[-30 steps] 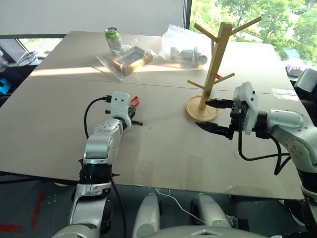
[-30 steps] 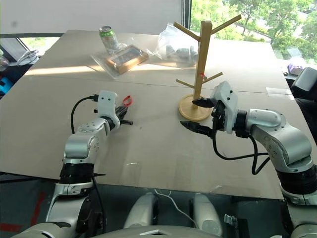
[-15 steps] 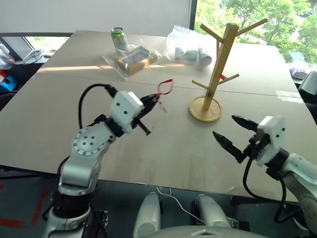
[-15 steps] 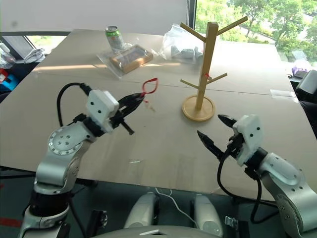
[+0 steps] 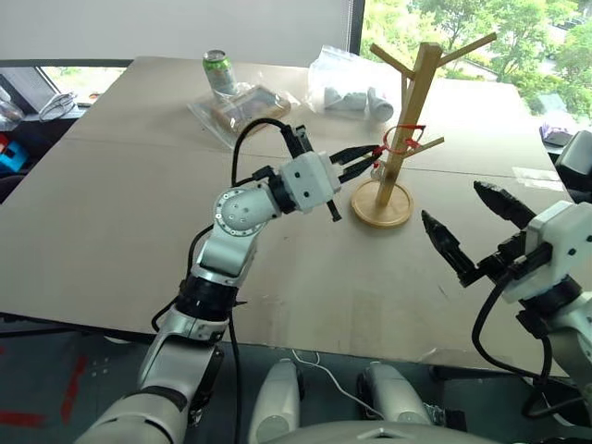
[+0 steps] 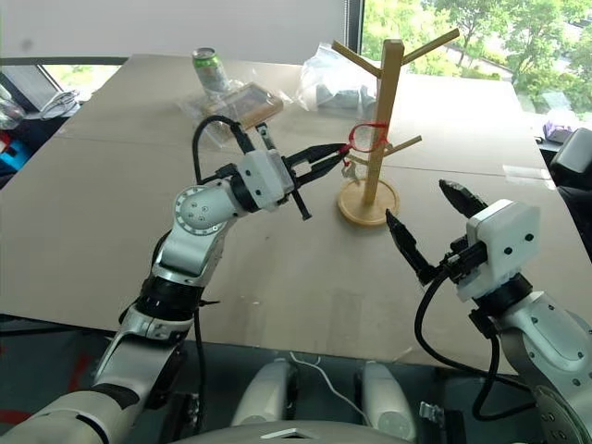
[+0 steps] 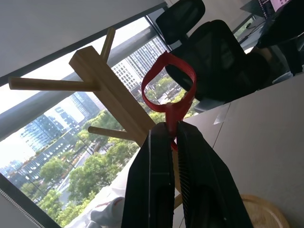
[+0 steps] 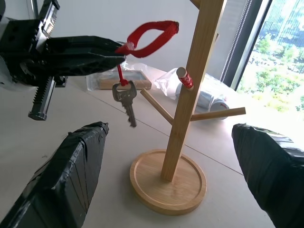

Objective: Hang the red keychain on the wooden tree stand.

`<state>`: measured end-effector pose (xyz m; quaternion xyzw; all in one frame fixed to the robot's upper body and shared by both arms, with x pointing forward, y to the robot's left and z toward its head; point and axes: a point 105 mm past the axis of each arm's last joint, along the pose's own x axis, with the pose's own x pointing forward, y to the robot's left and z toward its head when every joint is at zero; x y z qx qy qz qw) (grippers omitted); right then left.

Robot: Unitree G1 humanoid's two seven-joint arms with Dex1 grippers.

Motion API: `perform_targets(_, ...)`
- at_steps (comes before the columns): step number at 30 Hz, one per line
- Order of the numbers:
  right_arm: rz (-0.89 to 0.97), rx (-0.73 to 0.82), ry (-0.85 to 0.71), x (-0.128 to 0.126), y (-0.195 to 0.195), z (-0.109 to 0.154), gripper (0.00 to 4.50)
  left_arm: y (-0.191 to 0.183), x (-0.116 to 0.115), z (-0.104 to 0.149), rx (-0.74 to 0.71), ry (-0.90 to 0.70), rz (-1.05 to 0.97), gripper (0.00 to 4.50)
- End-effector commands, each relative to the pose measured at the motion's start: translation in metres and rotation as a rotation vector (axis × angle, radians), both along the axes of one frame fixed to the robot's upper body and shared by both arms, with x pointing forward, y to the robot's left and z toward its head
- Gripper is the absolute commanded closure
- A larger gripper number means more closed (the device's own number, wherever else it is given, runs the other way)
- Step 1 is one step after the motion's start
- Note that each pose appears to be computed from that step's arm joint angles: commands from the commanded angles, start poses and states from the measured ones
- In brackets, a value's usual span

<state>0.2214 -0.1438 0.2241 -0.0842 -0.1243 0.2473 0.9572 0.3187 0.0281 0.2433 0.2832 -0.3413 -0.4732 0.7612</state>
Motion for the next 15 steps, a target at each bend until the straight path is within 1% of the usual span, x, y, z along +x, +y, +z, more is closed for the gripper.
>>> perform_targets(1, 0.014, 0.007, -0.061, -0.009, 0.005, 0.012, 0.00, -0.013, -0.008, 0.005, 0.030, -0.091, -0.055, 4.38)
perform_targets(6, 0.008, 0.010, -0.059, -0.009, 0.006, 0.012, 0.00, -0.013, -0.002, 0.001, 0.048, -0.099, -0.023, 4.38)
perform_targets(11, 0.002, 0.007, -0.052, -0.010, 0.005, 0.012, 0.00, -0.013, 0.013, -0.008, 0.103, -0.104, 0.072, 4.38)
perform_targets(15, 0.000, 0.007, -0.045, -0.010, 0.005, 0.012, 0.00, -0.011, 0.020, -0.016, 0.150, -0.102, 0.119, 4.38)
